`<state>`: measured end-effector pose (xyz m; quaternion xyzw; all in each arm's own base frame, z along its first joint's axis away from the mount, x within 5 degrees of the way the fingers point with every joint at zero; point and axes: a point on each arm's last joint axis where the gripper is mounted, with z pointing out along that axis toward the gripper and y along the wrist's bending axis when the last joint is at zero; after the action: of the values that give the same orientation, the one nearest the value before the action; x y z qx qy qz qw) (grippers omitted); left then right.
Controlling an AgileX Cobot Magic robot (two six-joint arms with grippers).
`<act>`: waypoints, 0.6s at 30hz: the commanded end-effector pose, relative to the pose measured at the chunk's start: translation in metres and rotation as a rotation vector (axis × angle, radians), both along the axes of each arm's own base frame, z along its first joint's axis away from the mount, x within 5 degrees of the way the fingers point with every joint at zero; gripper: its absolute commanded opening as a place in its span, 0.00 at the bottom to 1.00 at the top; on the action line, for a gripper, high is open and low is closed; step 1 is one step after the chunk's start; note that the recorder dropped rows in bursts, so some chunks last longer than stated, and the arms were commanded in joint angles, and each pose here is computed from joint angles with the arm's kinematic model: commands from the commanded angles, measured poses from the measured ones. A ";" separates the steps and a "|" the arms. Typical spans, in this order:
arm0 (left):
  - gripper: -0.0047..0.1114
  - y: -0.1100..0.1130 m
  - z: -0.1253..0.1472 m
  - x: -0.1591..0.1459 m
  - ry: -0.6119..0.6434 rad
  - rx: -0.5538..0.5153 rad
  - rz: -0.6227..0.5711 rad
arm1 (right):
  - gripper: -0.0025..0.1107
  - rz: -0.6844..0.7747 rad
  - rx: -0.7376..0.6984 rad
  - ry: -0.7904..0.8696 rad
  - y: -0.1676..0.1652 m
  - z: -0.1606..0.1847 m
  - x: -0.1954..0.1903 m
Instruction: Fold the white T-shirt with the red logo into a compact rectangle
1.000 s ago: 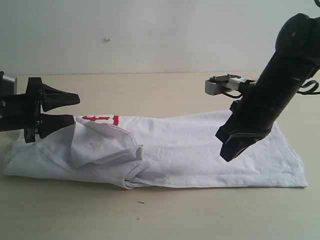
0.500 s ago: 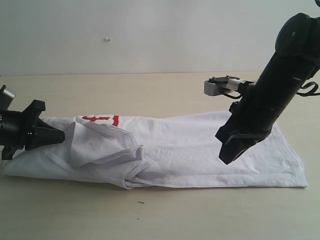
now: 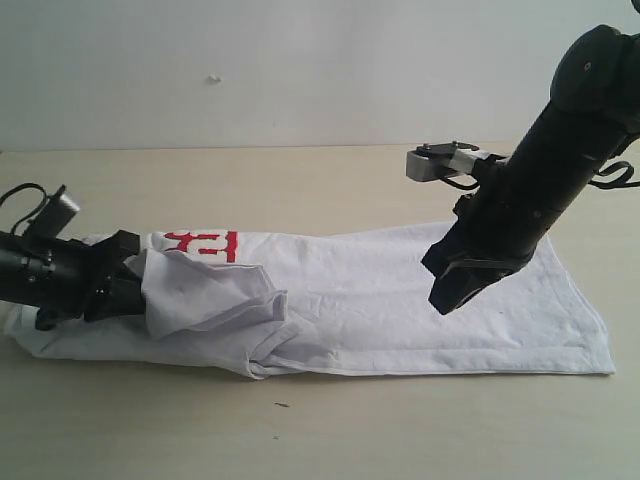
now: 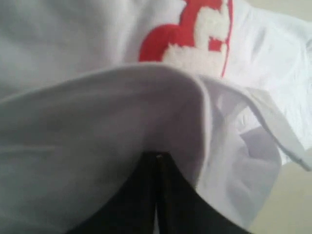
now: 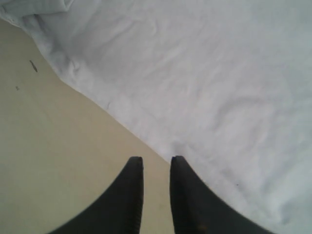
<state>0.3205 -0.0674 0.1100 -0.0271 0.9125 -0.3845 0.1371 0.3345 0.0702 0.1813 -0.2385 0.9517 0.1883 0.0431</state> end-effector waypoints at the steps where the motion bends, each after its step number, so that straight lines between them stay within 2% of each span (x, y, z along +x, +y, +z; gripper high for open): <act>1: 0.06 -0.019 0.003 -0.002 -0.005 -0.028 -0.005 | 0.21 -0.002 0.008 -0.033 0.000 0.006 0.002; 7: 0.06 -0.027 0.012 0.010 -0.025 -0.152 0.168 | 0.21 -0.003 0.007 -0.035 0.000 0.006 0.002; 11: 0.06 -0.026 0.015 0.017 -0.064 -0.140 0.185 | 0.21 -0.006 0.006 -0.041 0.000 0.006 0.003; 18: 0.06 -0.025 0.020 0.044 -0.035 -0.166 0.285 | 0.21 -0.013 0.003 -0.059 0.000 0.006 0.004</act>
<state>0.3538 -0.0924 0.1270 -0.1301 0.8688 -0.4339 0.2001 0.3368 0.0702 0.1813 -0.2353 0.9526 0.1851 0.0546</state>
